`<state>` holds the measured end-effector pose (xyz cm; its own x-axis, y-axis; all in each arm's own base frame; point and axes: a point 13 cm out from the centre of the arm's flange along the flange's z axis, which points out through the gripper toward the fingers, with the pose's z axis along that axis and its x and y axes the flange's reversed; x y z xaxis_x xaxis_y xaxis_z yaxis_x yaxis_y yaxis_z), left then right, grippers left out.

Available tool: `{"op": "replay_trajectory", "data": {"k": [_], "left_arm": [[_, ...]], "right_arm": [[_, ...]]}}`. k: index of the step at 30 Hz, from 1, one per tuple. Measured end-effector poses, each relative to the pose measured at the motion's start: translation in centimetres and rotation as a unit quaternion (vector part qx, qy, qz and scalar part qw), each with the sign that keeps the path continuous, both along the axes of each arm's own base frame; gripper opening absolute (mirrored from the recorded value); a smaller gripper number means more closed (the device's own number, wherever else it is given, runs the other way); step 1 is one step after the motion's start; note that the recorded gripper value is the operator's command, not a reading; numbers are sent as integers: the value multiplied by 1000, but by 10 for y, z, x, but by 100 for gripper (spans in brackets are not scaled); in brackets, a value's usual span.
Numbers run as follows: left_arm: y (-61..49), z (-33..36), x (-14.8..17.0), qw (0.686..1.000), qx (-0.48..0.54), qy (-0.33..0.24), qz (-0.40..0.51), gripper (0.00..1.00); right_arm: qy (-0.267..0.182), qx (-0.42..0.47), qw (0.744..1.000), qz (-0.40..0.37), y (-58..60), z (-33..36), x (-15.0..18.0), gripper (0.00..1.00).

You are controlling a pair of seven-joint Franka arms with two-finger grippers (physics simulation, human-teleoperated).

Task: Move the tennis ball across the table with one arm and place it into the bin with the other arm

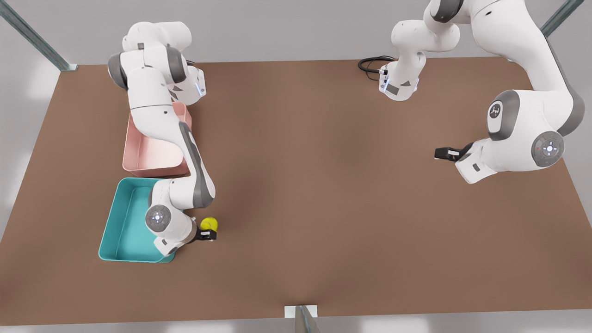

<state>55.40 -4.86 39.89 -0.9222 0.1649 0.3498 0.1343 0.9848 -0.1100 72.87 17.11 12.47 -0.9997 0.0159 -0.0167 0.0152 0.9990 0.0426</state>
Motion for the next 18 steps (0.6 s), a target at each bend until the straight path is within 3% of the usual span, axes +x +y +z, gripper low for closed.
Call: {"op": "replay_trajectory", "data": {"k": [9, 18], "left_arm": [[5, -3, -1, 997, 27, 12, 74, 100], [7, -4, -1, 992, 37, 18, 121, 100]], "right_arm": [[21, -10, 1000, -13, 7, -42, -40, 100], [23, -13, 999, -21, 8, -54, -54, 100]]}}
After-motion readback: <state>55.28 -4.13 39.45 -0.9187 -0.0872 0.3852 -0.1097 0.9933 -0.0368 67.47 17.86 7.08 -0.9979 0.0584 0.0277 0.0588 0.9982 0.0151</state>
